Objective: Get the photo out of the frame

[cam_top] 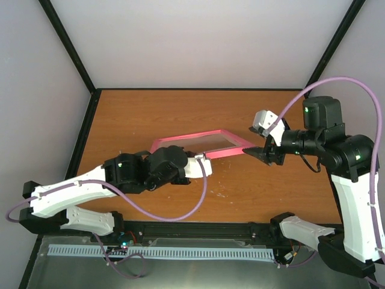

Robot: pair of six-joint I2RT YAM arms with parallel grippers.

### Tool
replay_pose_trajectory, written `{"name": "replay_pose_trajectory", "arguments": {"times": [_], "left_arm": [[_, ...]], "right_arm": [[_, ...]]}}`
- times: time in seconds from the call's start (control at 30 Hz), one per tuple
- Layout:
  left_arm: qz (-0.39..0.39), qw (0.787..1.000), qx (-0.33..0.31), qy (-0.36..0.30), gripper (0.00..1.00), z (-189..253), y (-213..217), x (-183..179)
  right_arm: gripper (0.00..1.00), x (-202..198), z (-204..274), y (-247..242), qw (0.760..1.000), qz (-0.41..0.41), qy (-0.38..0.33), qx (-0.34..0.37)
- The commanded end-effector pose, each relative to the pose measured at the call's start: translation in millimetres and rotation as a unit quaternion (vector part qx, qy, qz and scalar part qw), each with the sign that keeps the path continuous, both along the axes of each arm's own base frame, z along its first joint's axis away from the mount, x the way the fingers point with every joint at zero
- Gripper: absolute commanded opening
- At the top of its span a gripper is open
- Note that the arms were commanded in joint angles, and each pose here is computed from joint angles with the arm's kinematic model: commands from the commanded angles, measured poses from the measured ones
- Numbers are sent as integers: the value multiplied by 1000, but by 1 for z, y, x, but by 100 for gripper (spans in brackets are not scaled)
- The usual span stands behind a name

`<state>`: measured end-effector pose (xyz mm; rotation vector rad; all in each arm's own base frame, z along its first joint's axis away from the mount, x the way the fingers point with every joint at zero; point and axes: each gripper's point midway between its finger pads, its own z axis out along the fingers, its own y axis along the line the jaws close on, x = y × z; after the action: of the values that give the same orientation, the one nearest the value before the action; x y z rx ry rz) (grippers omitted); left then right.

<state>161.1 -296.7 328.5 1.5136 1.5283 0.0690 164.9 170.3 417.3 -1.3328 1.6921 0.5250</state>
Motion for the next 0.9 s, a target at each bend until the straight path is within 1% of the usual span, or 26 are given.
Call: {"name": "replay_pose_trajectory", "arguments": {"times": [0.0, 0.17, 0.33, 0.47, 0.53, 0.6, 0.73, 0.87], "left_arm": [[-2, 993, -117, -16, 1, 65, 2, 3], [-9, 990, -140, -32, 1, 86, 6, 3], [-22, 985, -166, -48, 1, 110, 10, 1], [-26, 981, -180, -62, 1, 128, 13, 1], [-25, 980, -188, -64, 1, 134, 14, 3], [-22, 979, -193, -59, 1, 137, 15, 6], [-8, 980, -194, -35, 1, 131, 20, 24], [-2, 981, -192, -31, 1, 124, 23, 35]], "right_arm": [[64, -1, -6, -13, 999, -35, 0, -19], [67, 17, -21, -22, 996, -76, -10, -43], [73, 28, -24, -19, 996, -79, -8, -41], [75, 40, -19, -20, 996, -87, -16, -35], [76, 45, -21, -21, 996, -84, -5, -29], [76, 51, -25, -21, 996, -80, 5, -24], [76, 70, -33, -31, 996, -87, 20, -9], [78, 91, -45, -49, 994, -95, 48, 16]]}}
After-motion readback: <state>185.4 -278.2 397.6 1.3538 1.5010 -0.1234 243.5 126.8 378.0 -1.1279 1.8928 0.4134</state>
